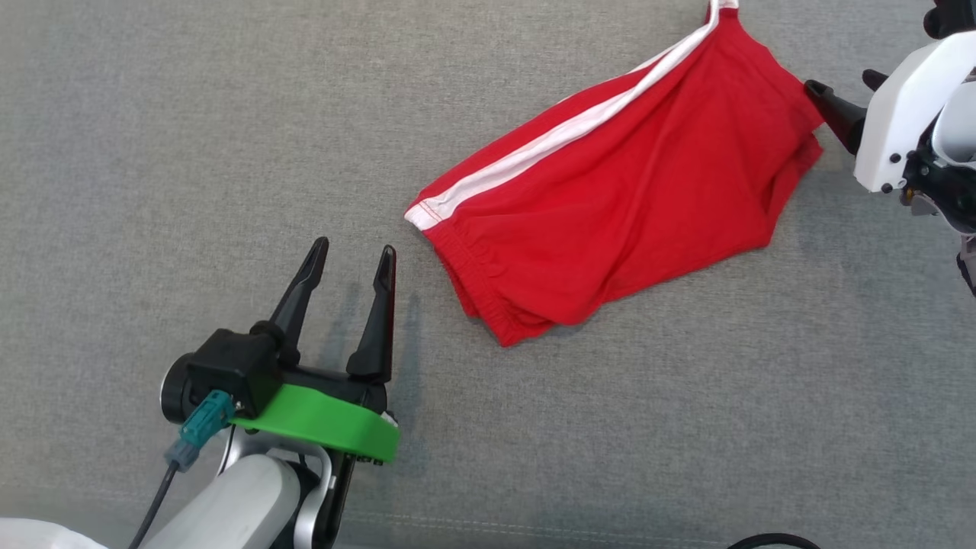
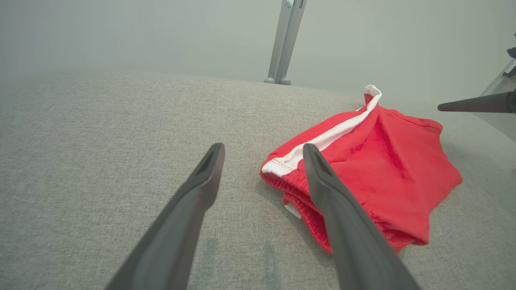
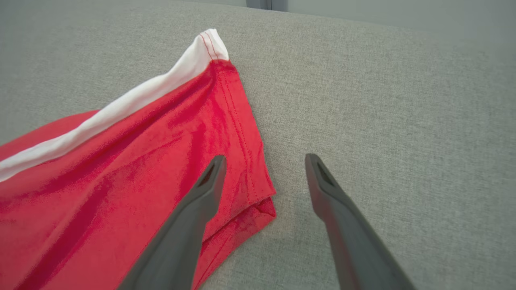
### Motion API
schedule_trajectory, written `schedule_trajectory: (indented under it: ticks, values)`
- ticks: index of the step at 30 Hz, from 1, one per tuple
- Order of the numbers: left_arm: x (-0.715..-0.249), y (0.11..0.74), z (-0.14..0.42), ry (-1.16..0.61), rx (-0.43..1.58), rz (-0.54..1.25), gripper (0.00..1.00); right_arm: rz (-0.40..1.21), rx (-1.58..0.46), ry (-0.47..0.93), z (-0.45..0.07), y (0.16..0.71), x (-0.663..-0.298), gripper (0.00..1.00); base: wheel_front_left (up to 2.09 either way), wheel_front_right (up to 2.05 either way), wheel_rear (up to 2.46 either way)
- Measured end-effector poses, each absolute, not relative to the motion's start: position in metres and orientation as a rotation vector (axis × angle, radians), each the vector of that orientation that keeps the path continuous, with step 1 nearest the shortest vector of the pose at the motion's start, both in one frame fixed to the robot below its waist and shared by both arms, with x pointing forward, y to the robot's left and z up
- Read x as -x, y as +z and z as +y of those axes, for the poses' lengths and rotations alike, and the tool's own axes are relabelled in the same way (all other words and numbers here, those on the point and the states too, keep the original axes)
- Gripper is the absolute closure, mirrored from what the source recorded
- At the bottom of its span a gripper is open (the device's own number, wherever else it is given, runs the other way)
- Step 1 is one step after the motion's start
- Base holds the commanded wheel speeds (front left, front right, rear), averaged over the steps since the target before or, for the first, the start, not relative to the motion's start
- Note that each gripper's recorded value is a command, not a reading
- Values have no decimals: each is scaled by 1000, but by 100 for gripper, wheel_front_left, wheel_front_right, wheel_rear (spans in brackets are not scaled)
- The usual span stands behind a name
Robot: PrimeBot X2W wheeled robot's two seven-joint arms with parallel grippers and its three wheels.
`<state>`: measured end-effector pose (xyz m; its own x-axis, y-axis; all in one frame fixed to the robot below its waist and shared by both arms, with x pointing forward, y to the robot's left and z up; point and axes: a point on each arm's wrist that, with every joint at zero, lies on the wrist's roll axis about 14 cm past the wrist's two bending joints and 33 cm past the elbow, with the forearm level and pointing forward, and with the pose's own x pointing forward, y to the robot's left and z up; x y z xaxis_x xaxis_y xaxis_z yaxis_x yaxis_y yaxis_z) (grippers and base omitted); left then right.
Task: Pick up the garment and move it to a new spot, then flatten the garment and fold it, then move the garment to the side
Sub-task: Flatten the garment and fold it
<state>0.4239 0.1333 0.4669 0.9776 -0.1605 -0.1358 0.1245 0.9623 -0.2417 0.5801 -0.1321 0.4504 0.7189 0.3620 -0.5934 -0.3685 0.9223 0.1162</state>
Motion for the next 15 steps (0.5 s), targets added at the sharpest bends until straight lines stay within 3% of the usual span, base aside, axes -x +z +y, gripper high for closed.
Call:
schedule_trajectory:
  ticks: [15]
  values:
    - [-404,434,173,-3,236,236,0,929,-68,450,-93,374,-585,0,0,0,0]
